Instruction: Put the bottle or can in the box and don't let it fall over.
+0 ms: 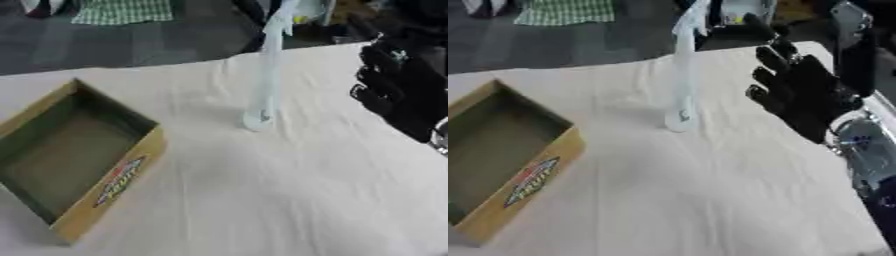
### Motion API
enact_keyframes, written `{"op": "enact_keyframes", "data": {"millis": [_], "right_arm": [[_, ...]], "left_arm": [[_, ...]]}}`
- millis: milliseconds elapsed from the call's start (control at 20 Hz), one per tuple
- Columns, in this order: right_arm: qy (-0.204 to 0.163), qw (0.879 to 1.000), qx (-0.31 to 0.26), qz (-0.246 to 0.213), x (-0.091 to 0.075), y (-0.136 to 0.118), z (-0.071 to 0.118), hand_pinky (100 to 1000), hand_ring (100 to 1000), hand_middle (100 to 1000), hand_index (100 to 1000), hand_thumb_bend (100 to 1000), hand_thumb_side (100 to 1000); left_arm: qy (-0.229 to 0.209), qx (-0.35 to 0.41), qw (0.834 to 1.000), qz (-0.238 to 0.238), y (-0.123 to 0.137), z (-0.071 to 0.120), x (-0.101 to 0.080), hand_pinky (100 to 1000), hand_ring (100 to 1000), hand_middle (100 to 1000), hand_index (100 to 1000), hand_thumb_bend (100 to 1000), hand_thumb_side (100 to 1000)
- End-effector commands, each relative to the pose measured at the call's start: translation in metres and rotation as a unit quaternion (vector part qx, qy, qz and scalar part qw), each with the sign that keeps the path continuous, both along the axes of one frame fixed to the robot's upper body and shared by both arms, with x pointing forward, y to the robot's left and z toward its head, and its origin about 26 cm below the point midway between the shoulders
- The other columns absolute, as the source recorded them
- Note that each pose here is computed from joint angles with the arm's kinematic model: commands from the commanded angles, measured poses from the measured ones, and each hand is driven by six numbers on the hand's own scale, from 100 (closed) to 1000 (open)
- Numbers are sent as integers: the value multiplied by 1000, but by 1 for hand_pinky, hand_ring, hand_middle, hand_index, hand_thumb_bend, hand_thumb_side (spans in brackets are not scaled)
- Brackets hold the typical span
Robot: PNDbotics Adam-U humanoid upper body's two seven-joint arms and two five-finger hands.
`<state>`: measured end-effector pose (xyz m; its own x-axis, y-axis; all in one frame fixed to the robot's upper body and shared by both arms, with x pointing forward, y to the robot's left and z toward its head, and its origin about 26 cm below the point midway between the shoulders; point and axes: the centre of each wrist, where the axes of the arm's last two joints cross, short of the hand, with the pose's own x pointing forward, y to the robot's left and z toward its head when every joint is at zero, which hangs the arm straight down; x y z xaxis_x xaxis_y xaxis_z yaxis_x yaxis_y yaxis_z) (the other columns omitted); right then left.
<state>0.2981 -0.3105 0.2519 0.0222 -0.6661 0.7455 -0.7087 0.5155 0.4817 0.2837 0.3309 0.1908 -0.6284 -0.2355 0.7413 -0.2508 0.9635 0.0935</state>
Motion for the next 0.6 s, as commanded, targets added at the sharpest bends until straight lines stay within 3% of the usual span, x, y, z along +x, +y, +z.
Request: {"op": "enact_keyframes", "data": {"millis": [50,600], "right_arm": [[13,1000,3,11,-3,2,9,100,153,271,1000,195,875],[76,995,39,52,-2,4,17,100,142,261,1000,221,890]], "left_arm": [[-12,16,1000,-2,2,10,-3,1000,722,718,864,256,845],[-12,16,1000,-3,1,10,-3,1000,722,717,865,257,845]]}}
